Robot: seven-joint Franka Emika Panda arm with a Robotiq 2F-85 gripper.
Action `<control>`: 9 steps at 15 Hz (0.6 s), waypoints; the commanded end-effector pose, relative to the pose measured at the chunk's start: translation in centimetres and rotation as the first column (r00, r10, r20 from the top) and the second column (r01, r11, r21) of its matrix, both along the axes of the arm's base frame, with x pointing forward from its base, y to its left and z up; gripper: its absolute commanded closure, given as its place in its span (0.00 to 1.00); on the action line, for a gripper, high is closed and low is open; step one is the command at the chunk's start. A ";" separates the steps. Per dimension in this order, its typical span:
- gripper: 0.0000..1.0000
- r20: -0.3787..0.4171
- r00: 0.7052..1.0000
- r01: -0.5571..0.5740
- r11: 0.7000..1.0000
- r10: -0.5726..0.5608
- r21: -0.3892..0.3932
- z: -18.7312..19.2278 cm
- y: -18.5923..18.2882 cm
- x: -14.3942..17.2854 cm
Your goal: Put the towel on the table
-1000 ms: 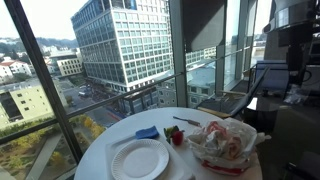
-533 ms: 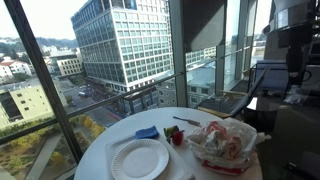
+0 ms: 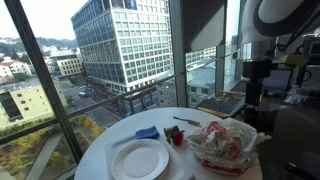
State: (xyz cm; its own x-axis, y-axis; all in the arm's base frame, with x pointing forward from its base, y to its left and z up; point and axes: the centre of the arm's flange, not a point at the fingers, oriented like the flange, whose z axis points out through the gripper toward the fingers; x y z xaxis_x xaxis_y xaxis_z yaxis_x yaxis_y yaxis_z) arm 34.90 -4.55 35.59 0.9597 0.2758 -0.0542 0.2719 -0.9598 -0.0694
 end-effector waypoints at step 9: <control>0.00 0.117 0.947 0.313 0.939 -0.298 -0.143 -17.7 1.5 9.8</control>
